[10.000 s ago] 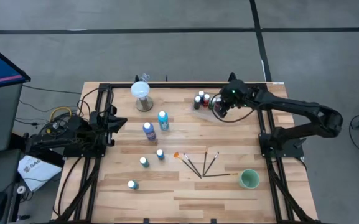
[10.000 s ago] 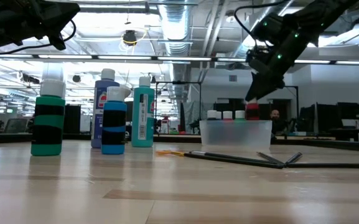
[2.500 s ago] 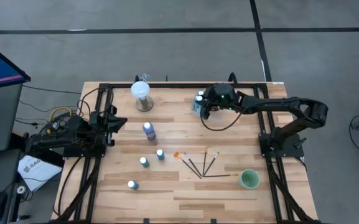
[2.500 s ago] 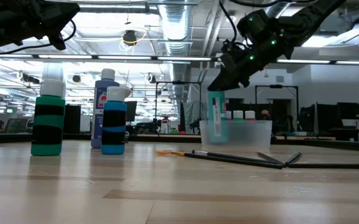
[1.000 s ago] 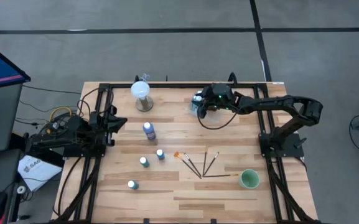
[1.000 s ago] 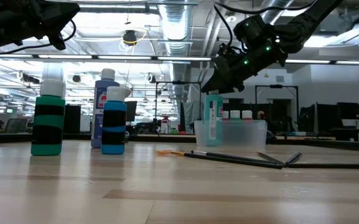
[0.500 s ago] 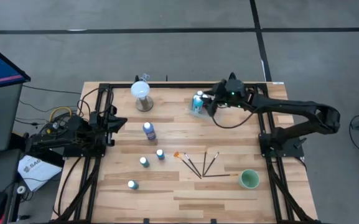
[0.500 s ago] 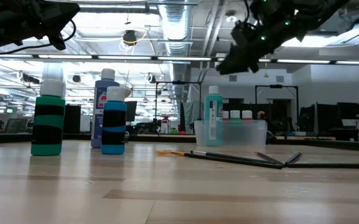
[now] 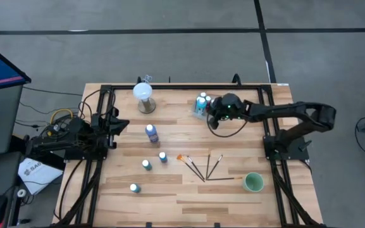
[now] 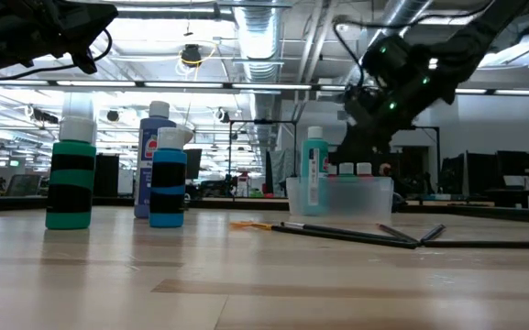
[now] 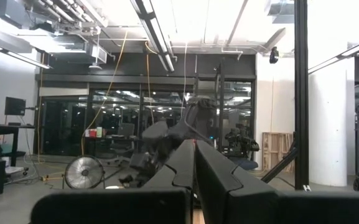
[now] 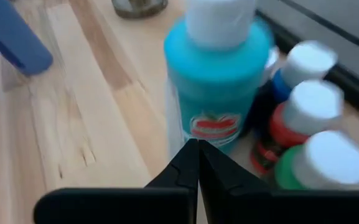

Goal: Pick & Place Paint Supplies
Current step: Put the large light blue paint bottle into the transparent bin

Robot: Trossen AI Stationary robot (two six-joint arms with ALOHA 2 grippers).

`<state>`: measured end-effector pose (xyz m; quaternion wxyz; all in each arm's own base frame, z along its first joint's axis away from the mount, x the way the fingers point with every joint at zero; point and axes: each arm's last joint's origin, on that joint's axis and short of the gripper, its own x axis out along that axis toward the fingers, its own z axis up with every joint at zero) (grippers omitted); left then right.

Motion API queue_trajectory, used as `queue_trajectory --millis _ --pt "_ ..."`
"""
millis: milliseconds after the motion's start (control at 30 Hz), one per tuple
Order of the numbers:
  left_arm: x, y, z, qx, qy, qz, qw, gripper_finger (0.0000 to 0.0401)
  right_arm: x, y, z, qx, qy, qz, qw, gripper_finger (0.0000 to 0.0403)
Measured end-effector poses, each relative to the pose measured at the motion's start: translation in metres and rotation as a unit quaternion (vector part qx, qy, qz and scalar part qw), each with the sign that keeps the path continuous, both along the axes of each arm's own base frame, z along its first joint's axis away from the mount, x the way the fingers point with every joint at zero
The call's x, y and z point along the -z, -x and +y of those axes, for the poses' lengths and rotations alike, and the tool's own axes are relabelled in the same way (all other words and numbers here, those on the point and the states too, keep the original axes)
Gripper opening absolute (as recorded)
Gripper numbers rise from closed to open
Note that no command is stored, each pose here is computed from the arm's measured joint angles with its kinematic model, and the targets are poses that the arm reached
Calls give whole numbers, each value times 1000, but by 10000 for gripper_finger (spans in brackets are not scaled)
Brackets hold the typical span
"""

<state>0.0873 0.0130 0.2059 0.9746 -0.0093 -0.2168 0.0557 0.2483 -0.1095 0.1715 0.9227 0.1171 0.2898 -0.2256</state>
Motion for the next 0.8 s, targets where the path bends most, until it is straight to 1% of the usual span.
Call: queue_trajectory --millis 133,367,633,800 --pt "0 0 0 0 0 0 1000 2 12 -8 -3 0 0 -1 1000 1" --pt "0 0 0 0 0 0 1000 2 27 -13 -6 0 -5 12 1000 1" --pt "0 0 0 0 0 0 1000 2 33 -20 -9 -5 10 -6 1000 0" --pt "0 0 0 0 0 0 1000 2 33 -20 -9 -5 11 -5 1000 0"
